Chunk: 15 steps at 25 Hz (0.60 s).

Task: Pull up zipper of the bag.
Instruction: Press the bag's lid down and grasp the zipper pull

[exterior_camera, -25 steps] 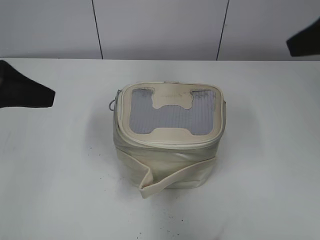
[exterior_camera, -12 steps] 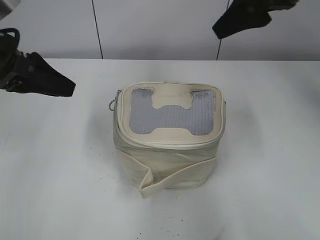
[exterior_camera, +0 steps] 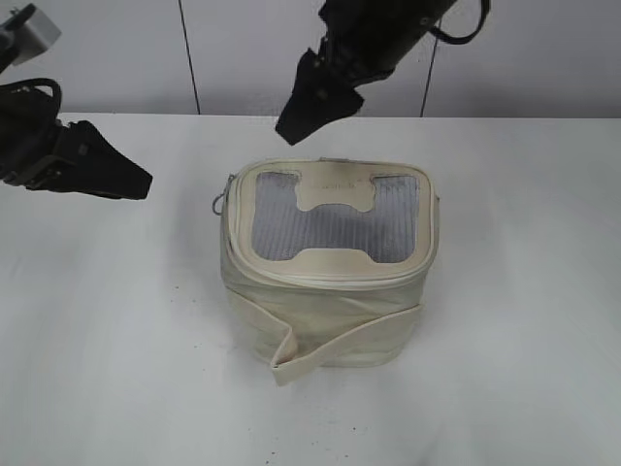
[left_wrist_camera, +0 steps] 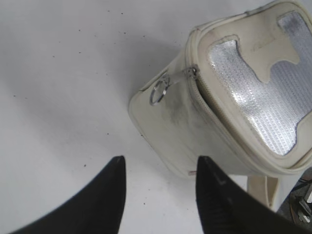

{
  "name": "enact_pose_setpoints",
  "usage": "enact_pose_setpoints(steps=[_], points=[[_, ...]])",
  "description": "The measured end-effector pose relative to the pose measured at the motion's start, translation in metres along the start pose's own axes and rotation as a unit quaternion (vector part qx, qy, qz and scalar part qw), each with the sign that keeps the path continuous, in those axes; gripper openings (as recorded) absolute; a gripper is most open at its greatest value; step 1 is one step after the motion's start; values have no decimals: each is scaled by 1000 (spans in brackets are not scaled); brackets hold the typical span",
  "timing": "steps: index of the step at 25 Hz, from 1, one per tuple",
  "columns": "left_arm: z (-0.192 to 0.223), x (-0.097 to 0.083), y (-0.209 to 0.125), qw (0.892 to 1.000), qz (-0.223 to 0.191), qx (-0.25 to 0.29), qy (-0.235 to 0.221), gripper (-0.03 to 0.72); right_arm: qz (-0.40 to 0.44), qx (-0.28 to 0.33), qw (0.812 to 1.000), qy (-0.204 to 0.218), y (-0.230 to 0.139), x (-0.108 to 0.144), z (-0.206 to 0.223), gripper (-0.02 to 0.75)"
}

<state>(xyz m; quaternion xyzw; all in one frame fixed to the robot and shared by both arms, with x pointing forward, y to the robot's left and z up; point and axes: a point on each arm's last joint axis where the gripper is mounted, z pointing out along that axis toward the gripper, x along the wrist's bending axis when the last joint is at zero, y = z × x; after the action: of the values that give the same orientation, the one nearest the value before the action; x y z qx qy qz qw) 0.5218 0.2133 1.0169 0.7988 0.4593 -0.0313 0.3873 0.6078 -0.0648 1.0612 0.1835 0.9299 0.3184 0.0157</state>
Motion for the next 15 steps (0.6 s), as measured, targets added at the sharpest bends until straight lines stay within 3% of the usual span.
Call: enact_pose_setpoints(steps=[10, 15], points=[[0, 0, 4, 1000, 5, -8, 8, 364, 0, 20, 1000, 19, -1, -14, 43, 498], [9, -13, 4, 999, 33, 5, 1, 364, 3, 30, 999, 24, -7, -19, 57, 498]])
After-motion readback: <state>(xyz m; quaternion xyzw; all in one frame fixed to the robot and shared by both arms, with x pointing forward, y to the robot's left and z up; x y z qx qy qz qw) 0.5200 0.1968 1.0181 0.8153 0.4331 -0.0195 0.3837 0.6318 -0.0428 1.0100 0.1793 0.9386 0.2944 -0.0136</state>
